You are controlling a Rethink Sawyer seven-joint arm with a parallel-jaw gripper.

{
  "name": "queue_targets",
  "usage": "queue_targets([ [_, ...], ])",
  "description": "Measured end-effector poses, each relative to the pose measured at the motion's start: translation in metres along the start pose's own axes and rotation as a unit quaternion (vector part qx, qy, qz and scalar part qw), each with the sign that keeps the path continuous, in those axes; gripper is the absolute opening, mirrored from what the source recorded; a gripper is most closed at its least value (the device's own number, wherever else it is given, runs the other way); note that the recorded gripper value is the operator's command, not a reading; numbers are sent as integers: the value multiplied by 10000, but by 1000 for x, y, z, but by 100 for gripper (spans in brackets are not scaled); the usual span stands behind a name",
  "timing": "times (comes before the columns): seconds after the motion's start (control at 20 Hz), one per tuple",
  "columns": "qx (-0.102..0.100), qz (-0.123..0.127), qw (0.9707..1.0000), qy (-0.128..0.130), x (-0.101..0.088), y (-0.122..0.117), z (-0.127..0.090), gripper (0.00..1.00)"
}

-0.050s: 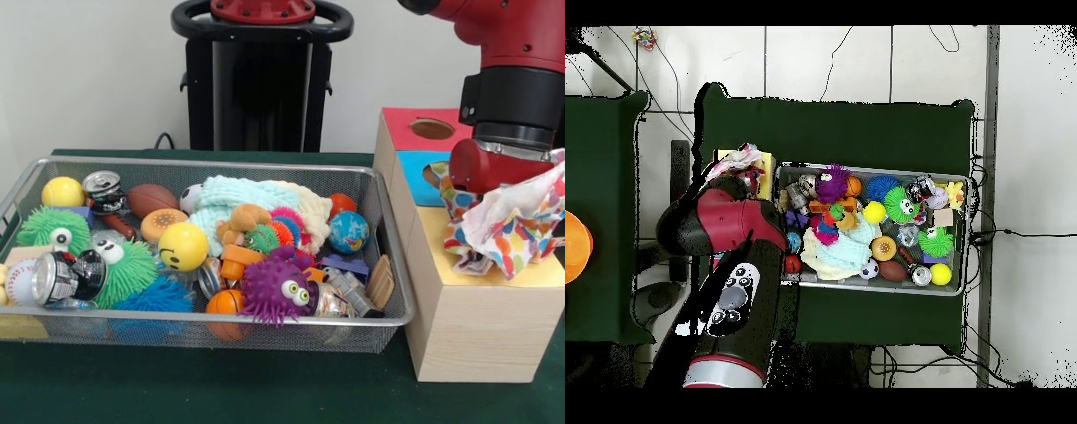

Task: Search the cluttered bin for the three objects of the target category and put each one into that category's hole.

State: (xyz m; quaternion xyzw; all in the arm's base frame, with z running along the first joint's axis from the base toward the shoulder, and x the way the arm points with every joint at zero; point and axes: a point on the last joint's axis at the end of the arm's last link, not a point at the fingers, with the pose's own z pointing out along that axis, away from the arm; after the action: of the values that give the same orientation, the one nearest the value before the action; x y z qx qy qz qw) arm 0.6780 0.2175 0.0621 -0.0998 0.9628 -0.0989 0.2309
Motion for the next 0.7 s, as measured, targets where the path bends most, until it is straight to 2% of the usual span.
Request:
queue_targets([
  [0.7,-14,-4,10000,11,2,3,0,100],
])
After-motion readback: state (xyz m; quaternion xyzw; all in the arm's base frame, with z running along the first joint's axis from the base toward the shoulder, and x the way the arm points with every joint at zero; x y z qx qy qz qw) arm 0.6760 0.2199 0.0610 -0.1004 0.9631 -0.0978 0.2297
